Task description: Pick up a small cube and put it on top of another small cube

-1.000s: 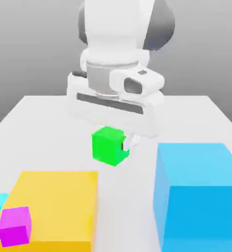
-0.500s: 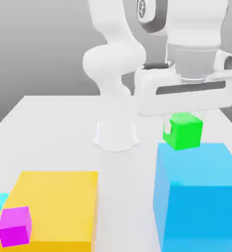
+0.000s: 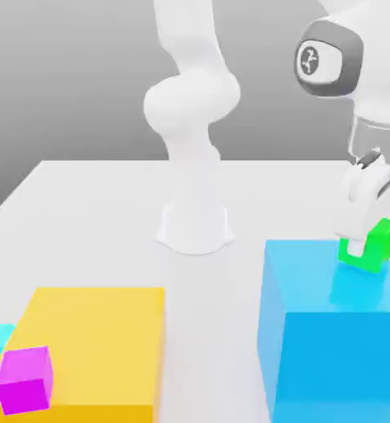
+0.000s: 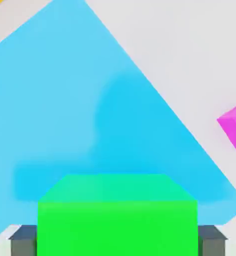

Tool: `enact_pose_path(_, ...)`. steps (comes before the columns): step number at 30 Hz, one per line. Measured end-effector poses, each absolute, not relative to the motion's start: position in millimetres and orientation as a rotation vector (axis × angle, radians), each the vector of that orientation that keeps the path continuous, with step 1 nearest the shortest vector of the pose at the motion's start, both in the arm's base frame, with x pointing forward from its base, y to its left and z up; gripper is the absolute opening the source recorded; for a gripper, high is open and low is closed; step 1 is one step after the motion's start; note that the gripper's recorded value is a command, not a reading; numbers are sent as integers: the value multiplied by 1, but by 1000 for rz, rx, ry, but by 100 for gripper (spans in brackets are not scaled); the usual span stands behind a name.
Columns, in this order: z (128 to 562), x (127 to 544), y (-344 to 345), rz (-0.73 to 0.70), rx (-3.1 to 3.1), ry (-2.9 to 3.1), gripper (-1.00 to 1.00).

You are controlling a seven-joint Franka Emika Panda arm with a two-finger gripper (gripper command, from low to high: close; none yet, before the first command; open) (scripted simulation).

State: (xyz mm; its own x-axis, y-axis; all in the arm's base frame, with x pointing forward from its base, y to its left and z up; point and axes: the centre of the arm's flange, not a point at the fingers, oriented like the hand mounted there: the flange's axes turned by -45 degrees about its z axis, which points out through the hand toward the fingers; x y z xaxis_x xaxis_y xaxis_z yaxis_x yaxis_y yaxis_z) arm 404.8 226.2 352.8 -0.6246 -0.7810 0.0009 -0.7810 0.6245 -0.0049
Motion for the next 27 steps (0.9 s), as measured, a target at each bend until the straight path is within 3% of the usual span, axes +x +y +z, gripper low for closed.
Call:
enact_pose_path(3,351,405,226,-2,-1363,2830,100)
enact_pose_path(10,422,422,188,-16,-1091,2943,100)
enact_pose_path(19,369,480,26,143,97,3149,100)
enact_pose_path(27,304,465,-158,178,1300,2885,100)
